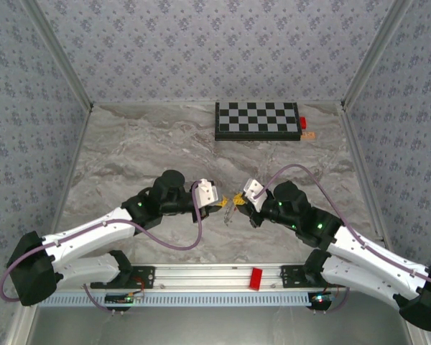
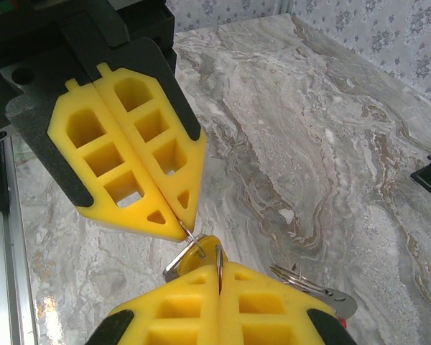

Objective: Put the keys on the keyring

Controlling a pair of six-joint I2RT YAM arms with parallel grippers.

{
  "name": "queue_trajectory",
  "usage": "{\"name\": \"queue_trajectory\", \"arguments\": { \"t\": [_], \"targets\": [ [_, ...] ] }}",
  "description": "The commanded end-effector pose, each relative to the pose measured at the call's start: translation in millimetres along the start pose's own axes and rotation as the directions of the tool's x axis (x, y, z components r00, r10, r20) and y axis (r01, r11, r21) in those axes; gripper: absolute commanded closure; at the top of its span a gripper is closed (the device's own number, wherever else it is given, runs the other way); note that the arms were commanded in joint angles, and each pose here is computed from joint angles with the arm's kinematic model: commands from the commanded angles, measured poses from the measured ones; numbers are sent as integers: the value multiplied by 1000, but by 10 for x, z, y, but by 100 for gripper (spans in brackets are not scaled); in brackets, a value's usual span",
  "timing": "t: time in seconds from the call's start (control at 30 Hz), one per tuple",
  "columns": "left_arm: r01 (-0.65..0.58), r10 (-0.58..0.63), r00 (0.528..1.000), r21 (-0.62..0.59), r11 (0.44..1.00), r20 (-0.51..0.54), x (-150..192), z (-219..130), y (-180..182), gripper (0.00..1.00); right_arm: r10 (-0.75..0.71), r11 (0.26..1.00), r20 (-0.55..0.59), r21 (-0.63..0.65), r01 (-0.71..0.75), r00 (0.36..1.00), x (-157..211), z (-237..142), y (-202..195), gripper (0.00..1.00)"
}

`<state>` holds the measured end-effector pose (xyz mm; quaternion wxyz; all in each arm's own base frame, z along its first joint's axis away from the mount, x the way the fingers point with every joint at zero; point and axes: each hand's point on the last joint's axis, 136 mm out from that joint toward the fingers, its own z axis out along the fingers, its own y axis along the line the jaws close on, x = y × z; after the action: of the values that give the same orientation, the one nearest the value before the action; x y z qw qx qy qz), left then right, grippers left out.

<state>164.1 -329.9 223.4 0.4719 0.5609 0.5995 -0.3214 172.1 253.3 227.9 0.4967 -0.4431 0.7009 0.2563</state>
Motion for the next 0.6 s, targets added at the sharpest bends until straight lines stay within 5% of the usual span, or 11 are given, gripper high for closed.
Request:
{"name": "queue_trajectory", "arguments": {
  "t": [0.0, 0.57],
  "targets": [
    [-3, 3, 999, -7, 1000, 33, -108, -18, 21, 100, -16, 1000, 30, 1, 16, 999, -80, -18, 4, 100],
    [-2, 3, 1000, -39, 999, 24, -87, -18, 75, 100, -16, 1000, 33, 1, 16, 999, -87, -21, -1, 100]
  ]
}}
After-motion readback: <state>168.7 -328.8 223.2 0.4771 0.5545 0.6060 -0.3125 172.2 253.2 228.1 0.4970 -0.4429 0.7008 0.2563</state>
